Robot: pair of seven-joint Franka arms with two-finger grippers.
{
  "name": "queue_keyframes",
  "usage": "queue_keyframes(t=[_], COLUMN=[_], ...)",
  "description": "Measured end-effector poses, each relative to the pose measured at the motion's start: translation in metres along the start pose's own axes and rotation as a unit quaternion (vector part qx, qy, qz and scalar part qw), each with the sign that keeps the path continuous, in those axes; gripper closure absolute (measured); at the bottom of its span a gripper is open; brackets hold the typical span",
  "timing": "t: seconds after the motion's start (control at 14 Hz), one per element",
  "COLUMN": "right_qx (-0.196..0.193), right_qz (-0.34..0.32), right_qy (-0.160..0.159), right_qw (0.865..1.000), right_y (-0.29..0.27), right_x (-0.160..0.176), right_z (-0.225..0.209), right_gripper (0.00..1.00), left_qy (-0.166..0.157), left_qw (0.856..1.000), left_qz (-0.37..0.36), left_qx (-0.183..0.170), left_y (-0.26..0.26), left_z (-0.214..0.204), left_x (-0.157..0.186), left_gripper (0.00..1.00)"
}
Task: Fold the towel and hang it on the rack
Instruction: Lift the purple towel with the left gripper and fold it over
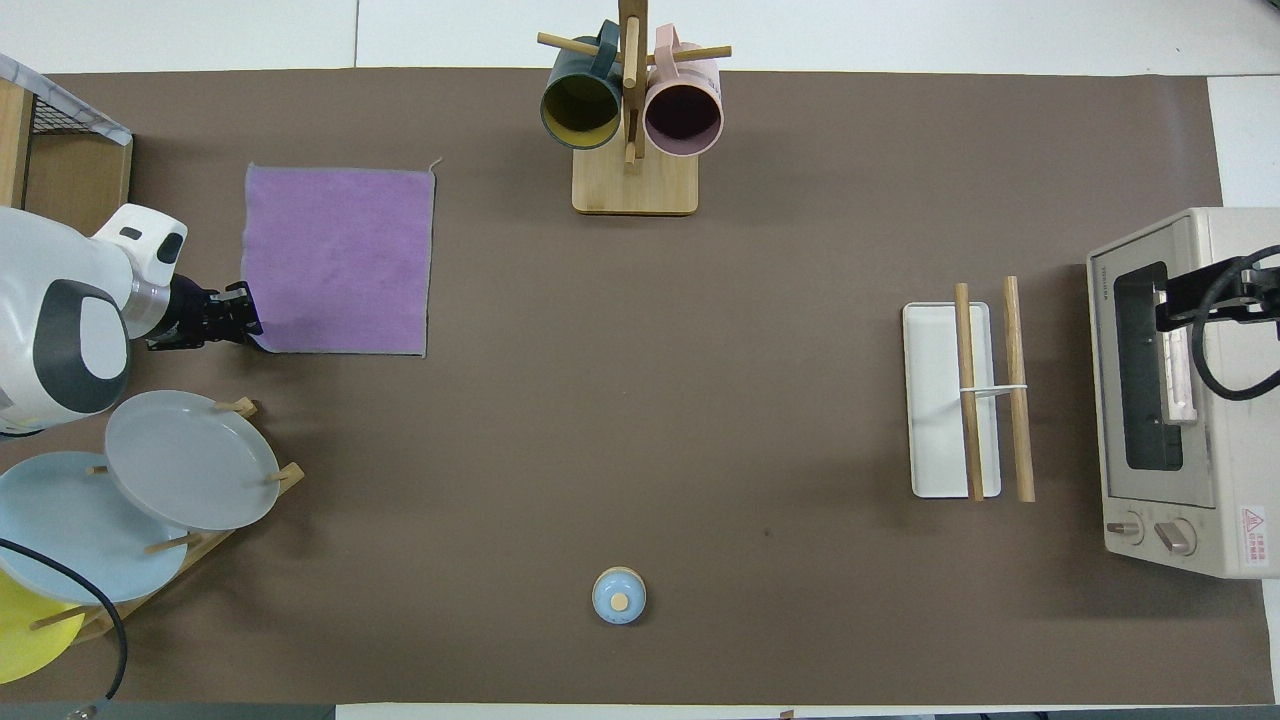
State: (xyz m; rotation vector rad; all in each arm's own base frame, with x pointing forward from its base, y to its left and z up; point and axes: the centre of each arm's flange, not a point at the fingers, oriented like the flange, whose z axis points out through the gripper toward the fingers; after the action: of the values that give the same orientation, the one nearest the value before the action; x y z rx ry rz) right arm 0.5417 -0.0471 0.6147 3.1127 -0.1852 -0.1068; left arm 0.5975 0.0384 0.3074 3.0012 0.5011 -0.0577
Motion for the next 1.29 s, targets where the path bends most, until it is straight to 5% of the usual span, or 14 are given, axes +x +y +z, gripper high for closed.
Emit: queue_keyframes(t=[0.07, 0.57, 0.79, 0.93, 1.07, 1.29], right_qx=[0.000, 0.000, 0.000, 0.000, 0.000, 0.000], right_qz=[0.000, 0.000, 0.000, 0.000, 0.000, 0.000], right_qy=[0.000, 0.000, 0.000, 0.000, 0.000, 0.000], right_qw=[1.000, 1.000, 1.000, 1.000, 1.000, 1.000], right_y=[0.000, 0.000, 0.000, 0.000, 0.000, 0.000], right_x=[0.000, 0.000, 0.000, 0.000, 0.000, 0.000], right_z=[0.000, 0.000, 0.000, 0.000, 0.000, 0.000], right_gripper=[0.00, 0.00, 0.00, 0.00, 0.00, 0.00], left_qy=[0.000, 0.001, 0.003, 0.010, 0.028, 0.021], left_qw=[1.000, 1.000, 0.996, 0.979, 0.946, 0.887], left_qz=[0.000, 0.009, 0.094, 0.199, 0.309, 0.435], left_qx=[0.000, -0.001, 0.001, 0.037, 0.092, 0.156], left_y=[0.000, 0.002, 0.028, 0.084, 0.165, 0.254], left_z=[0.000, -0.001, -0.027, -0.063, -0.073, -0.017], left_x=[0.000, 0.000, 0.000, -0.014, -0.054, -0.138], left_gripper=[0.96, 0.98, 0.98, 0.98, 0.98, 0.98])
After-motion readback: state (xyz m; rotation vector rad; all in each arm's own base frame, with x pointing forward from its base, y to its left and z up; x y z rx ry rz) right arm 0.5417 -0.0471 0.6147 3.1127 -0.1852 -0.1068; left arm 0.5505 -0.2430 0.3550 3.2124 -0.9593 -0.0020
